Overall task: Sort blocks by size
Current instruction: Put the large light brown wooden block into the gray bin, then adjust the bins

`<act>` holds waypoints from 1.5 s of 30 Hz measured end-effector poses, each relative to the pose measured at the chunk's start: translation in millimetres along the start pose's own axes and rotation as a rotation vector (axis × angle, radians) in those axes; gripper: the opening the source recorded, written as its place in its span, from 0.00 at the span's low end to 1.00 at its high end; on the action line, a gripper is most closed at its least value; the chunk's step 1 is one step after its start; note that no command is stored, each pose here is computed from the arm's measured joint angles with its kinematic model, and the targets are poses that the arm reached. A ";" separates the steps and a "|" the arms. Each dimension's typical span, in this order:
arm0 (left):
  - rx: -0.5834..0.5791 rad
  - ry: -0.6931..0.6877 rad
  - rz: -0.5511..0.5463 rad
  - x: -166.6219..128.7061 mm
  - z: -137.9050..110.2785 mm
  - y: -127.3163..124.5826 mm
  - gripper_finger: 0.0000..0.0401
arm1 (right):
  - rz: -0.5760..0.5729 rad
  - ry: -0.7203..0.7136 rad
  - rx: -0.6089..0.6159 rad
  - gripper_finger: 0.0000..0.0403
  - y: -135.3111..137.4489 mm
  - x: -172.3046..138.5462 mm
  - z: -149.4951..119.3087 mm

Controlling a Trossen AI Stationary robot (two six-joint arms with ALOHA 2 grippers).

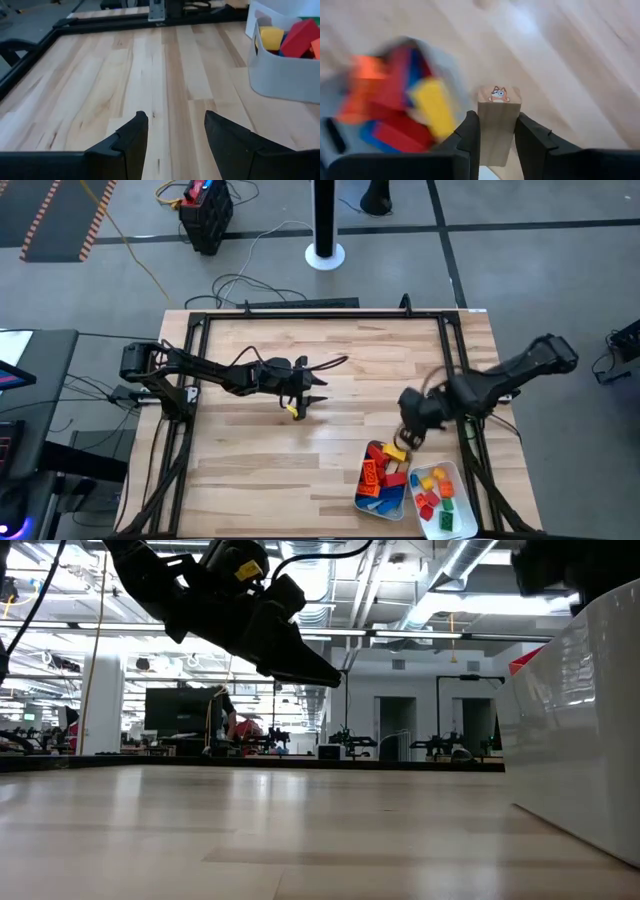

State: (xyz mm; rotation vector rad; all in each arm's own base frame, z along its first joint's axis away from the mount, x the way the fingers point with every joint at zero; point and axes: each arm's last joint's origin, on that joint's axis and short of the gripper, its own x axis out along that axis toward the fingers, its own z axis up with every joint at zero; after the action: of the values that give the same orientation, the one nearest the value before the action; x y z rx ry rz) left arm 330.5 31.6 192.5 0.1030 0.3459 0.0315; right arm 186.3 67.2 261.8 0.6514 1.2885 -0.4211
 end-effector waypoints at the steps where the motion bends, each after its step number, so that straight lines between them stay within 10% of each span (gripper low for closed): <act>1: 0.000 -0.007 0.002 0.0 0.7 0.1 0.47 | 0.029 -0.050 -0.019 0.29 7.7 -0.4 -4.7; 8: 0.001 -0.066 0.009 -0.2 6.4 0.1 0.47 | 0.225 -0.305 -0.187 0.29 58.7 7.1 -23.0; 18: -0.070 -0.100 0.013 -0.5 9.6 1.3 0.47 | 0.142 -0.264 -0.302 0.29 87.1 52.6 -41.8; 30: -0.101 -0.096 0.004 0.0 10.8 1.3 0.47 | 0.070 -0.248 -0.308 0.63 86.0 64.1 -41.5; 45: -0.129 -0.080 -0.220 1.3 11.8 -59.6 0.47 | 0.121 -0.149 -0.236 0.64 70.8 30.9 -71.0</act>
State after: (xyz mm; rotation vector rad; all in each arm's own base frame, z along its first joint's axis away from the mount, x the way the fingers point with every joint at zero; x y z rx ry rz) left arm 336.5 -28.7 196.8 -0.0620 0.2731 -0.1668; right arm 185.4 169.0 236.8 0.4860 1.1294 -0.2102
